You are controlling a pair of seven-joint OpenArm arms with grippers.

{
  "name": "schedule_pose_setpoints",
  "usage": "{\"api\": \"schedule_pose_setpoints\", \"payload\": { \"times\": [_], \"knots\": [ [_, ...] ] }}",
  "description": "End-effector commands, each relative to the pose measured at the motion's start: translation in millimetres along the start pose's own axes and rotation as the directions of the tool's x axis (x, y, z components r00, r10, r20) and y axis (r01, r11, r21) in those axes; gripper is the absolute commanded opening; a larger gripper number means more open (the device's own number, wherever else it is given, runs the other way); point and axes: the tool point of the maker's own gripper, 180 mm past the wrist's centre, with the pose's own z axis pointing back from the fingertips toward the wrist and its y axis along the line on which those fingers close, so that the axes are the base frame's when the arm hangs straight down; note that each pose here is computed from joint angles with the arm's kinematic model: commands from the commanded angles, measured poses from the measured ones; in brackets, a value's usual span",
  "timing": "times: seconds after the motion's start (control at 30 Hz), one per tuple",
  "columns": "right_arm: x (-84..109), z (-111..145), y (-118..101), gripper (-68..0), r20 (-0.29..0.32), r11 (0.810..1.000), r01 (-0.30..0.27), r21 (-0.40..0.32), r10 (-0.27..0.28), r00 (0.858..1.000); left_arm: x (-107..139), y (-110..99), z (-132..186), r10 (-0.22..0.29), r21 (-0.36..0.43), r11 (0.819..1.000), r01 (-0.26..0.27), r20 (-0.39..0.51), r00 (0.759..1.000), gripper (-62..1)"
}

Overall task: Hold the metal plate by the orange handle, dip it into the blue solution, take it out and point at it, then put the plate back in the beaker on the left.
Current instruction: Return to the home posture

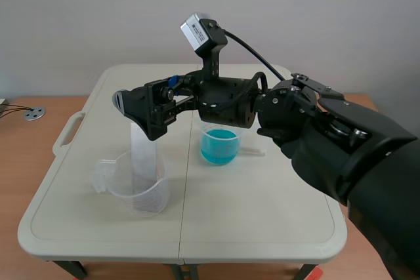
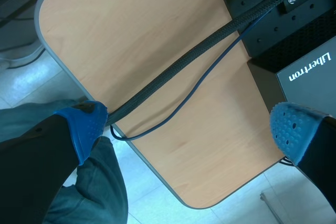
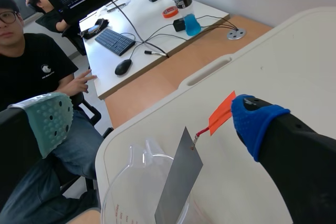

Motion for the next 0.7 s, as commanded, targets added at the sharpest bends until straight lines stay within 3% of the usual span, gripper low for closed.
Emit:
{"api": "schedule_pose_setpoints", "payload": {
  "times": [0.0,0.23,0.3,0.47,0.67],
  "knots": [
    [25.0,-1.5,2.3,-1.0,0.042,0.999,-0.040,0.022,0.039,0.998,0.1,-1.3,1.6,0.004,-0.001,1.000,-0.004,0.005,1.000,1.4],
    [44.7,16.8,-1.6,-1.0,0.027,0.990,-0.139,0.005,0.139,0.990,6.6,-1.9,1.7,0.002,-0.004,1.000,-0.002,0.037,0.999,1.4],
    [52.8,26.5,-8.0,-1.0,0.027,0.985,-0.171,-0.026,0.172,0.985,7.3,7.3,3.1,-0.009,0.021,1.000,0.008,0.037,0.999,1.4],
    [68.0,55.5,-27.5,-1.0,0.010,0.966,-0.236,-0.107,0.238,0.971,31.4,61.4,16.7,-0.046,0.142,0.989,0.032,0.098,0.994,1.4],
    [75.7,91.6,-44.1,-1.1,-0.011,0.942,-0.275,-0.191,0.278,0.961,87.7,134.4,50.8,-0.109,0.324,0.945,0.033,0.219,0.970,1.4]
  ]
}}
